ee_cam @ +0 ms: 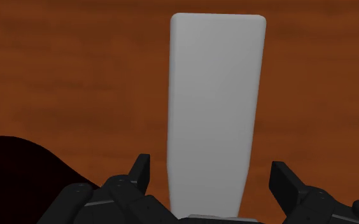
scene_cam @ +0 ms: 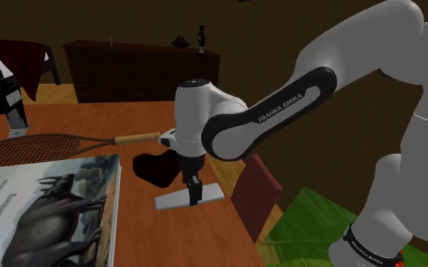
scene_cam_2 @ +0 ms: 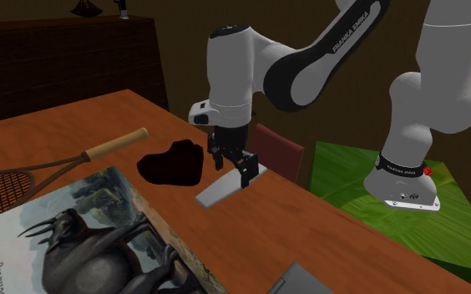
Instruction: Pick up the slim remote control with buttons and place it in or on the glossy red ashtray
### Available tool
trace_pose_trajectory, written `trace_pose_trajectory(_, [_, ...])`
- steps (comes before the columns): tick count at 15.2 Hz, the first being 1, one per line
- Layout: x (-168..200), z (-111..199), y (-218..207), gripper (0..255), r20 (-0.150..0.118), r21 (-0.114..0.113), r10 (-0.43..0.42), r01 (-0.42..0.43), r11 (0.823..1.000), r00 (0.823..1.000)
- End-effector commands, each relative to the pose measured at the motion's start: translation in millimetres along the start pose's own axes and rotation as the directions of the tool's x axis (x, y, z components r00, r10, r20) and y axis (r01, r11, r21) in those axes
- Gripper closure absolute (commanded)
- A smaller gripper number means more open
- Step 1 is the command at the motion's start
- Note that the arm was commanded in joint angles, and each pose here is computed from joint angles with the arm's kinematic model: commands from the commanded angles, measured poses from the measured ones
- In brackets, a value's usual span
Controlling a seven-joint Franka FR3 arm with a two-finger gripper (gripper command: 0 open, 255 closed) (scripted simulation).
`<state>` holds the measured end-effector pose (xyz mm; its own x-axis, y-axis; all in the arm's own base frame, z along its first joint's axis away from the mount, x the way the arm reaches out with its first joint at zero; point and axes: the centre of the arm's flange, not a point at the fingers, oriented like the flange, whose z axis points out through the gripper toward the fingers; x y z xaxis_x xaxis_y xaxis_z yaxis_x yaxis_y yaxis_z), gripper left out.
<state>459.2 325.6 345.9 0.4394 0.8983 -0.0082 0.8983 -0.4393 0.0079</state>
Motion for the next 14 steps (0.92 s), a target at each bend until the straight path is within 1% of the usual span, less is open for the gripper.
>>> trace_pose_trajectory(1, [1.2, 10.1, -0.1, 0, 0.000, 0.000, -0.001, 0.001, 1.000, 1.000])
trace_pose_trajectory(3, [1.2, 18.4, -0.1, 0, 0.000, 0.000, -0.001, 0.001, 1.000, 1.000])
trace_pose_trajectory(11, [1.2, 18.4, -0.1, 0, 0.000, 0.000, -0.001, 0.001, 1.000, 1.000])
trace_pose_trajectory(12, [1.2, 18.4, -0.1, 255, 0.000, 0.000, -0.001, 0.001, 1.000, 1.000])
trace_pose_trajectory(14, [1.2, 18.3, -0.1, 255, 0.000, 0.000, -0.001, 0.001, 1.000, 1.000])
